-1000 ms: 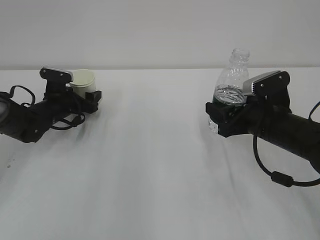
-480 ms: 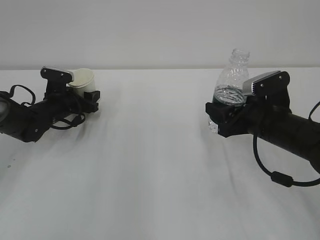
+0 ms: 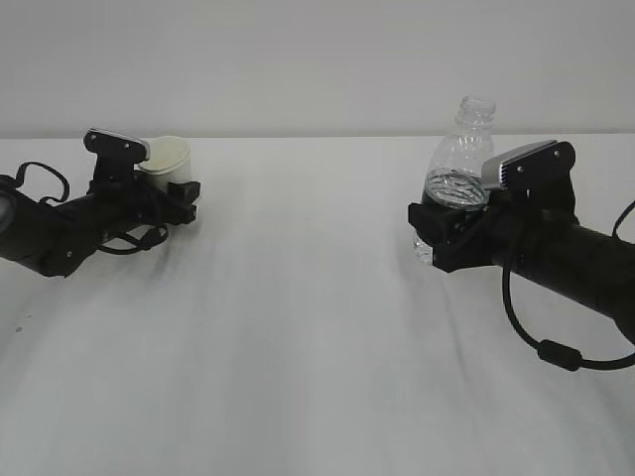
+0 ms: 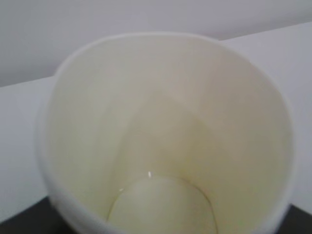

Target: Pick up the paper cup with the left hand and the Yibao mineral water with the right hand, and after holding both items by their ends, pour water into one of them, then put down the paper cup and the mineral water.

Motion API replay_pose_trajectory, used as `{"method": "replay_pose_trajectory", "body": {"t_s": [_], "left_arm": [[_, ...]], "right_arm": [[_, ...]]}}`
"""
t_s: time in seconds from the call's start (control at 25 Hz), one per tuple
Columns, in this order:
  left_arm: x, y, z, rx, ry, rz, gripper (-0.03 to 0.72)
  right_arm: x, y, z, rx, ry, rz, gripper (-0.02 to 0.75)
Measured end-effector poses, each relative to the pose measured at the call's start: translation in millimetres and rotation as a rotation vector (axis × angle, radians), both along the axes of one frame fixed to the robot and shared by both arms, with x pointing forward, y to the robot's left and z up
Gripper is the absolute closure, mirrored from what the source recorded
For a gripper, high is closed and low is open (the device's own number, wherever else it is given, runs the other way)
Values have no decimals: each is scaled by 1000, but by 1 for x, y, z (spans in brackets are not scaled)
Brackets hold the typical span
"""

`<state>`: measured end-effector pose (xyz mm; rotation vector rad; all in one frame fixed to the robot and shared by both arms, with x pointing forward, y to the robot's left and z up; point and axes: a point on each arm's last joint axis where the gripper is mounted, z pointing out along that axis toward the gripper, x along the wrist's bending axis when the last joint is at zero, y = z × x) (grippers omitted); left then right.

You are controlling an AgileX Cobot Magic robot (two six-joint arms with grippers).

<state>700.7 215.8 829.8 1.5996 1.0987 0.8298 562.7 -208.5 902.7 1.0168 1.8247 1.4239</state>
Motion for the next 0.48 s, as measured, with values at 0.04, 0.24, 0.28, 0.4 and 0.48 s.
{"method": "replay_pose_trajectory", "body": {"t_s": [0.04,0.24,0.28,0.4,0.48], "left_arm": [[0,0,1,7,2,-7,230],[1,-2,13,20,-5,-26,230],[1,-2,16,18,-9,-28,230],[2,-2,26,0,-17,-24,231],[2,-3,31,-10,-23,-27,231]], "right_arm": [[0,0,0,0,0,0,251],[0,0,0,0,0,0,251],[0,0,0,0,0,0,251],[0,0,0,0,0,0,251],[0,0,0,0,0,0,251]]}}
